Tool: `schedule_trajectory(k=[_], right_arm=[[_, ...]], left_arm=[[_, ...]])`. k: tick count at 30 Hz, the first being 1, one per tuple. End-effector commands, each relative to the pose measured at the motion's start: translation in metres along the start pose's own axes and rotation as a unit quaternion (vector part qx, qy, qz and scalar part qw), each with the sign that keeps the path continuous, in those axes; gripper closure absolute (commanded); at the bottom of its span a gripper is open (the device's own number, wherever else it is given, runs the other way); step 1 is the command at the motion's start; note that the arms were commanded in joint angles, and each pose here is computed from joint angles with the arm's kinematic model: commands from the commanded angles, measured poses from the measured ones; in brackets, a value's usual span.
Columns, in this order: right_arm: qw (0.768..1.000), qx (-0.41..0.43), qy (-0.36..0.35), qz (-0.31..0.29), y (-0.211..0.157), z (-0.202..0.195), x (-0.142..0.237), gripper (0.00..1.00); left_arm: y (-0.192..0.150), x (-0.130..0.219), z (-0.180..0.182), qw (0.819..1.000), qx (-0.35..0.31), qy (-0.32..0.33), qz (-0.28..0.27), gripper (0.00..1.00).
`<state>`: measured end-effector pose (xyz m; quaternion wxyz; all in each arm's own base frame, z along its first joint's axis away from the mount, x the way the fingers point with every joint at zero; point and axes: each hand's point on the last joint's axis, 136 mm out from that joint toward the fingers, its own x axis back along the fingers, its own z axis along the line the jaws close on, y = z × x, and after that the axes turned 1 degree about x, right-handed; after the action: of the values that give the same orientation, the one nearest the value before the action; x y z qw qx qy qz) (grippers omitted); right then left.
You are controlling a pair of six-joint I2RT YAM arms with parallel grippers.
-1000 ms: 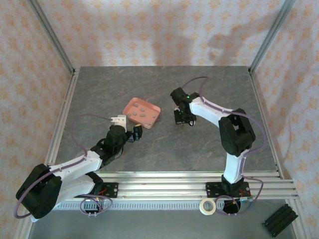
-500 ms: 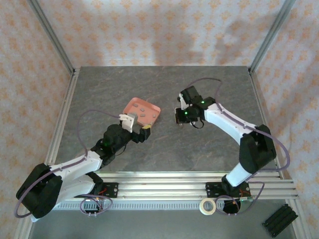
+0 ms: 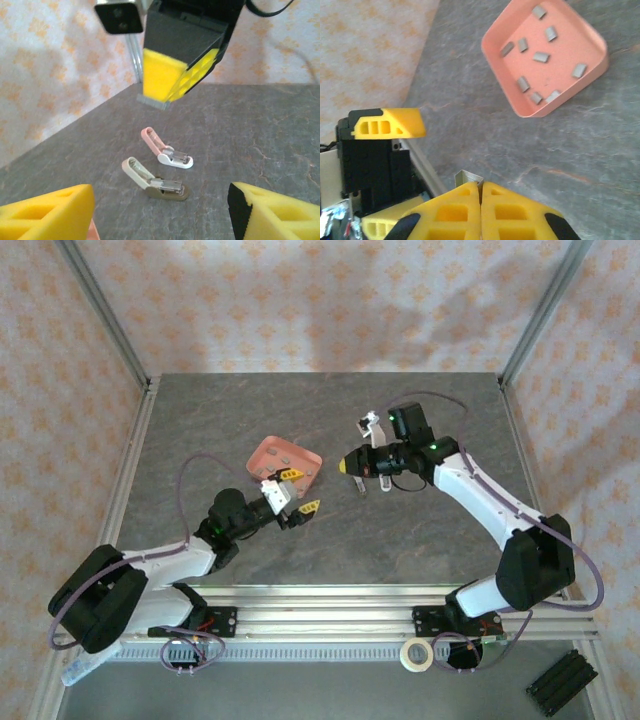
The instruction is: Load the staples into the stapler
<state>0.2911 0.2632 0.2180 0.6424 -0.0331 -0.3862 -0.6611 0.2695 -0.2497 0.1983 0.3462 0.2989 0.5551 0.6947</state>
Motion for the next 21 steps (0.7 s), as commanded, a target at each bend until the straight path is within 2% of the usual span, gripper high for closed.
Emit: schedule_trajectory(k=[1,8,21], right_arm=[[0.998,0.006,0.065,0.018,-0.006,0.019,-0.001,0.93],[0.995,-0.007,0.091,0.039,-0.017,0.022,-0.004,0.93],[0.993,-0.013,0.108,0.05,-0.026,0.025,-0.006,0.93]], left_arm=[[0.036,-0.005,-0.002,0.996,-0.07,-0.01,-0.061,0.28],[0.041,-0.013,-0.003,0.994,-0.088,-0.023,-0.065,0.28],[0.05,-0.028,-0.014,0.989,-0.093,-0.069,-0.088,0.37]])
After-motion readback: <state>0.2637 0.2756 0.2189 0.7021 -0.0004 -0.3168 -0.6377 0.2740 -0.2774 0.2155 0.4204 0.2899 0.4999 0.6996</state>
